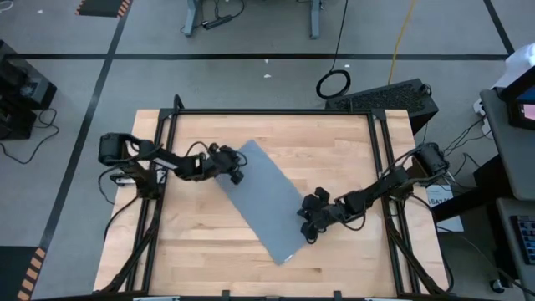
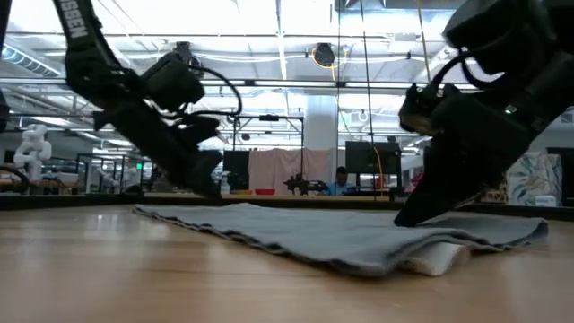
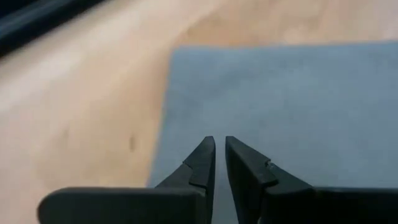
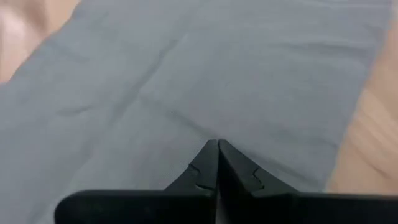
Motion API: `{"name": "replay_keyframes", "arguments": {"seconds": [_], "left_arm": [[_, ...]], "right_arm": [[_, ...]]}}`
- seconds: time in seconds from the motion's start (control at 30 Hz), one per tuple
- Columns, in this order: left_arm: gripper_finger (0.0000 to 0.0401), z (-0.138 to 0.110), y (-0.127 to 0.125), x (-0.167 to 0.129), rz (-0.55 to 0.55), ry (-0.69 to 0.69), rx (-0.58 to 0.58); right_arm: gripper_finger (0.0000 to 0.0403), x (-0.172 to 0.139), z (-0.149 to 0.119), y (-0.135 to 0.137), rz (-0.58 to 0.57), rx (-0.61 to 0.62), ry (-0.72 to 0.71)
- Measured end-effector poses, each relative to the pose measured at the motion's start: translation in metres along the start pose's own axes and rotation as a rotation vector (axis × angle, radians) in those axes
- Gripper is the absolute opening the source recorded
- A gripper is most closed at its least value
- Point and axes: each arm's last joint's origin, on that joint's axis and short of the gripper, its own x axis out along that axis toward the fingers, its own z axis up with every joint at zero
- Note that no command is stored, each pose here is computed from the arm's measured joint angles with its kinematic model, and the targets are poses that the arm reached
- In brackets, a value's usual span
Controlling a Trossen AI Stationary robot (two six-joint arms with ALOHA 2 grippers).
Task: Roll towel
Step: Roll the gray towel
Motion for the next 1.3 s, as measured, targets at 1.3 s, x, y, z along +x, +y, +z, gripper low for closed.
{"name": "replay_keyframes", "arguments": {"seconds": [1.3], "left_arm": [[0.0044, 0.001, -0.006, 0.010, -0.147, 0.096, 0.127]], "right_arm": [[0.0002, -0.014, -0.006, 0.019, 0.114, 0.103, -0.012]]}}
